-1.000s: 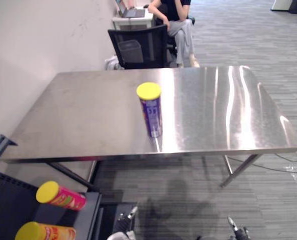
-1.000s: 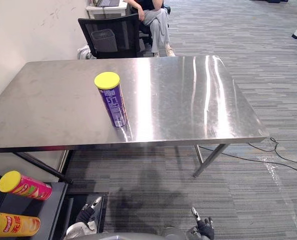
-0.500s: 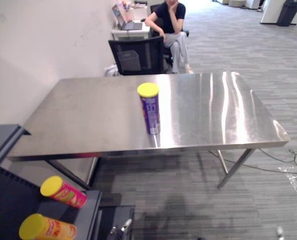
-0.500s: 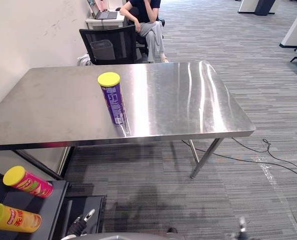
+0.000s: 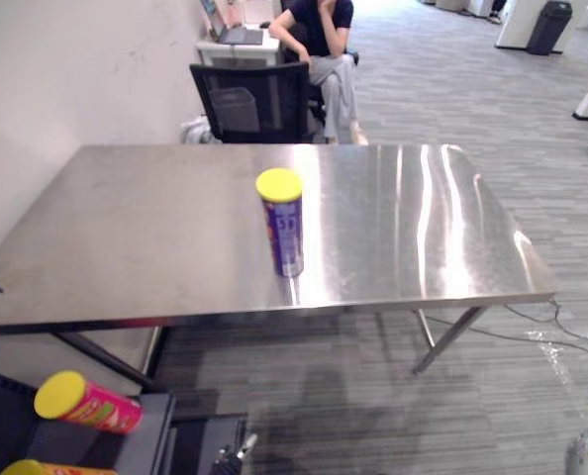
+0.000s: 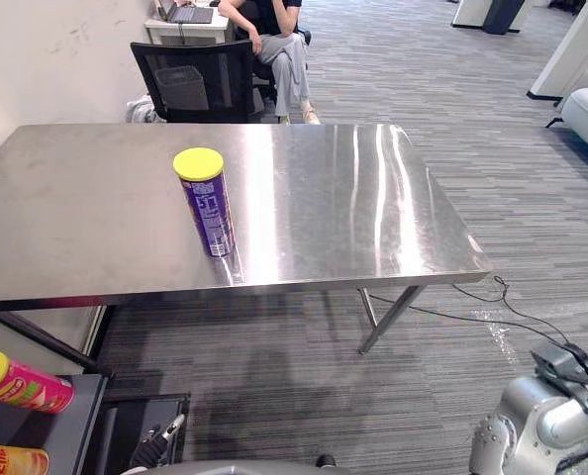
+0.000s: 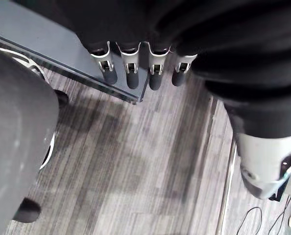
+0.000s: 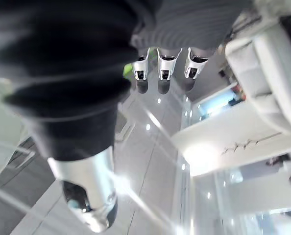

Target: Put the gum and the chips on the shelf.

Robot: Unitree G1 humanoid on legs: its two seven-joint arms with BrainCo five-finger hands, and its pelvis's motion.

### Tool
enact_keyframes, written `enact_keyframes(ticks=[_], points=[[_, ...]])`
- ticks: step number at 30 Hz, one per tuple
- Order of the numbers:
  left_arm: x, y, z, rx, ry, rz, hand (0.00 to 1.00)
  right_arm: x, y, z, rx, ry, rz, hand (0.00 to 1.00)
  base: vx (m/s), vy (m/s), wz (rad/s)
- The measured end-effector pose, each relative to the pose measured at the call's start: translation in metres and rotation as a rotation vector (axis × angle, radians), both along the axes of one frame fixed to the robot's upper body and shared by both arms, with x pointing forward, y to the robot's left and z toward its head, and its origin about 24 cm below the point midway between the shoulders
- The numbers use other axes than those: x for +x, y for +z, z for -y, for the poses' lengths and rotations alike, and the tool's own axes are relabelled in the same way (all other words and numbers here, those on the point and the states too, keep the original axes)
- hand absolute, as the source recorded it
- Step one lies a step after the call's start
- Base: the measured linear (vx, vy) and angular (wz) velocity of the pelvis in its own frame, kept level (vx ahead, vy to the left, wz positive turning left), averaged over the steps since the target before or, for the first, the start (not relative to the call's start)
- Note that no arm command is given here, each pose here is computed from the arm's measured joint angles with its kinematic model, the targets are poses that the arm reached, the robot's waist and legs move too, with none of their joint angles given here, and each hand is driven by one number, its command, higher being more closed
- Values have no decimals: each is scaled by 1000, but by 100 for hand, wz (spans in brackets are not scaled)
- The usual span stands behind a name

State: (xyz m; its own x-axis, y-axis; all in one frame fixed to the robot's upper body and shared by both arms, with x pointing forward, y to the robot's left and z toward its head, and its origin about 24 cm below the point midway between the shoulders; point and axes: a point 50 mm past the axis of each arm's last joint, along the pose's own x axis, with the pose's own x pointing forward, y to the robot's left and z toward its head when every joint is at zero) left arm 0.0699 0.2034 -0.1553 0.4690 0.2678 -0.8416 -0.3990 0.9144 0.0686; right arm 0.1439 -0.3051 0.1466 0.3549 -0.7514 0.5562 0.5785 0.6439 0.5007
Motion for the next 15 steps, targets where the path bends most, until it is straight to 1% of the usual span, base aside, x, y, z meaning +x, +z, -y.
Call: enact_keyframes(ticks=[1,2,3,4,6,9,12,15], points=[[0,0,0,2,-2,-1,0,8,8,-14,-60,103,-8,0,0,0,0],[0,0,-1,2,-1,-1,0,13,11,-21,-98,156,-23,0,0,0,0],[-1,0,-2,5,4,-1,0,23,15,-36,-166,280,-59,0,-13,19,3],[-1,0,-2,7,3,-2,0,29,15,-41,-197,344,-88,0,-13,25,5],[-1,1,-3,34,-20,5,0,47,8,-55,-289,555,-218,0,-5,25,9],[-1,0,-6,53,-26,6,0,63,-8,-56,-321,715,-339,0,7,25,22],[-1,1,-11,73,-37,4,0,79,-27,-61,-330,835,-463,0,25,30,14],[-4,1,-16,91,-43,-10,0,91,-42,-69,-315,924,-540,0,26,16,27]])
